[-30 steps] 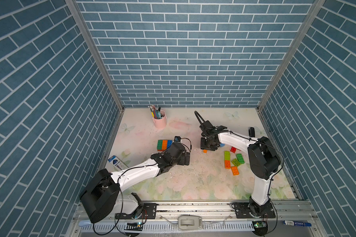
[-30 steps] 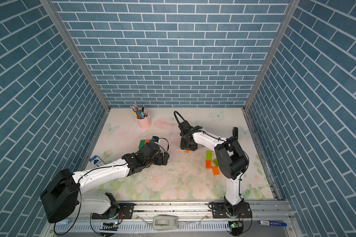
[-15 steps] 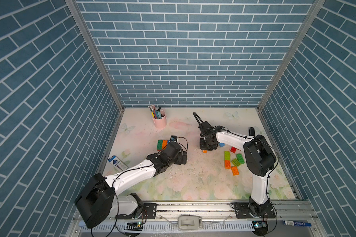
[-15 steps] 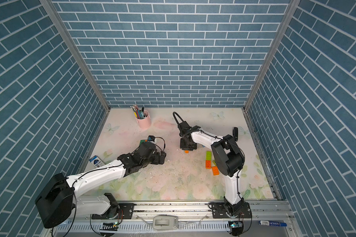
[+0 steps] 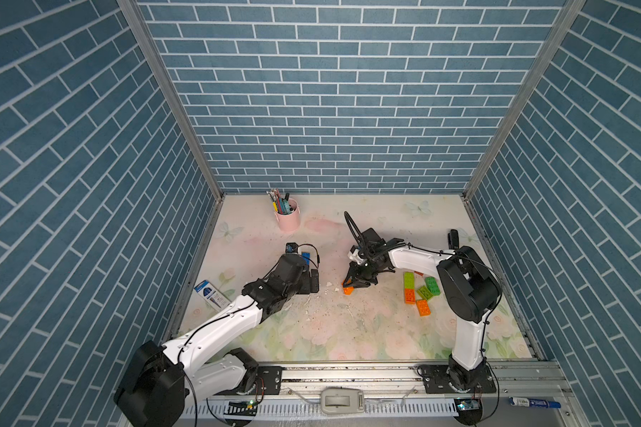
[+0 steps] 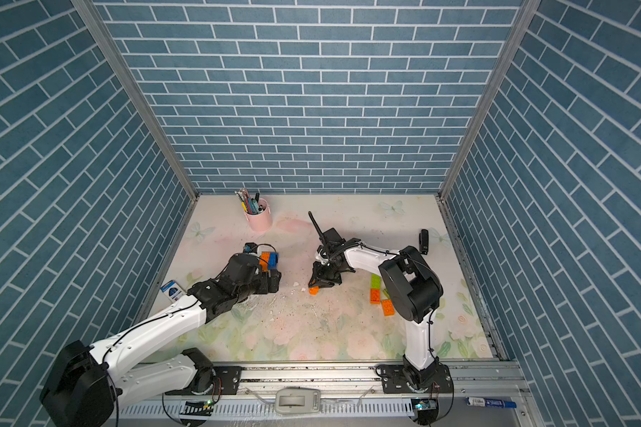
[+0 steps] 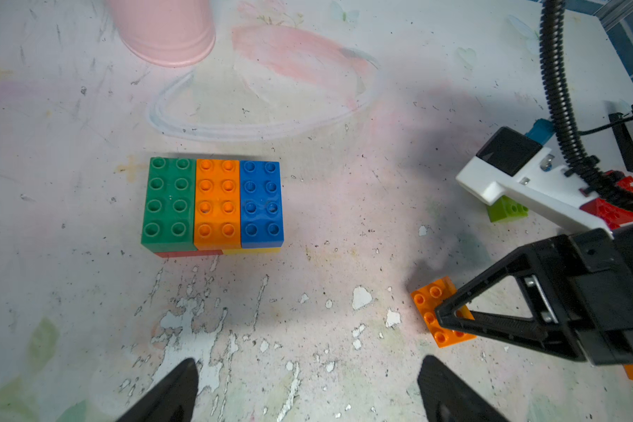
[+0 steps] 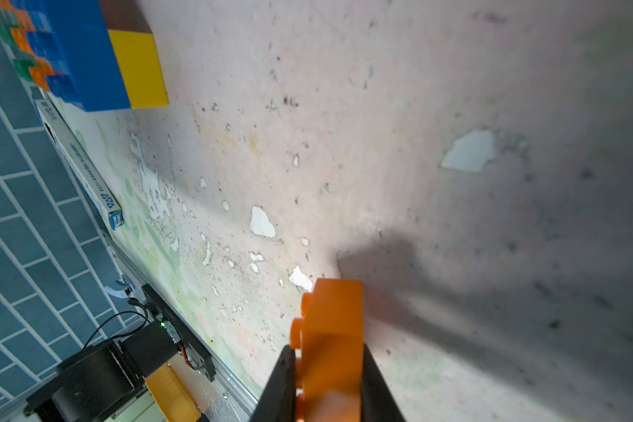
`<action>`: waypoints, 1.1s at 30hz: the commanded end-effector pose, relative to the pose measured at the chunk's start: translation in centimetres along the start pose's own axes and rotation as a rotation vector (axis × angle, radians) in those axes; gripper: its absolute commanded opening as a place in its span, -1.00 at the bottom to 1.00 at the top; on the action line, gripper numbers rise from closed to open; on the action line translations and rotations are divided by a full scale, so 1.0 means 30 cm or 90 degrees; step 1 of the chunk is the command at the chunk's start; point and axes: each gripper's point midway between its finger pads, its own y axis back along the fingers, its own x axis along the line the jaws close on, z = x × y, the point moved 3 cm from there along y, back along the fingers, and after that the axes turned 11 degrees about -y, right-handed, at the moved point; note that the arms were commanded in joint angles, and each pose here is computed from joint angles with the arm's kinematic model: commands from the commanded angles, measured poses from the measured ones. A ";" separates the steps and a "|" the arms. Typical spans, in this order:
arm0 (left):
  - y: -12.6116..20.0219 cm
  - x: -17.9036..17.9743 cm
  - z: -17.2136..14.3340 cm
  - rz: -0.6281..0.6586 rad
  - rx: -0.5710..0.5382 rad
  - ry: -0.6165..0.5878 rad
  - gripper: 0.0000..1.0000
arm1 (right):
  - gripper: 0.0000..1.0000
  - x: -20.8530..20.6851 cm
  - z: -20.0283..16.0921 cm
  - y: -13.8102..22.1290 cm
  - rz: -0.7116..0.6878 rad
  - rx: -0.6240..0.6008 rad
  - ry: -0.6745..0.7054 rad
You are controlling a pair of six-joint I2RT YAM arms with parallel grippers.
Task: Assemble a rectangle with lego
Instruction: Adjust the lego brick at the center of the board.
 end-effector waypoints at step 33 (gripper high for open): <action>-0.026 -0.015 -0.022 -0.022 0.015 0.020 0.84 | -0.42 -0.116 0.061 -0.007 -0.108 -0.020 -0.030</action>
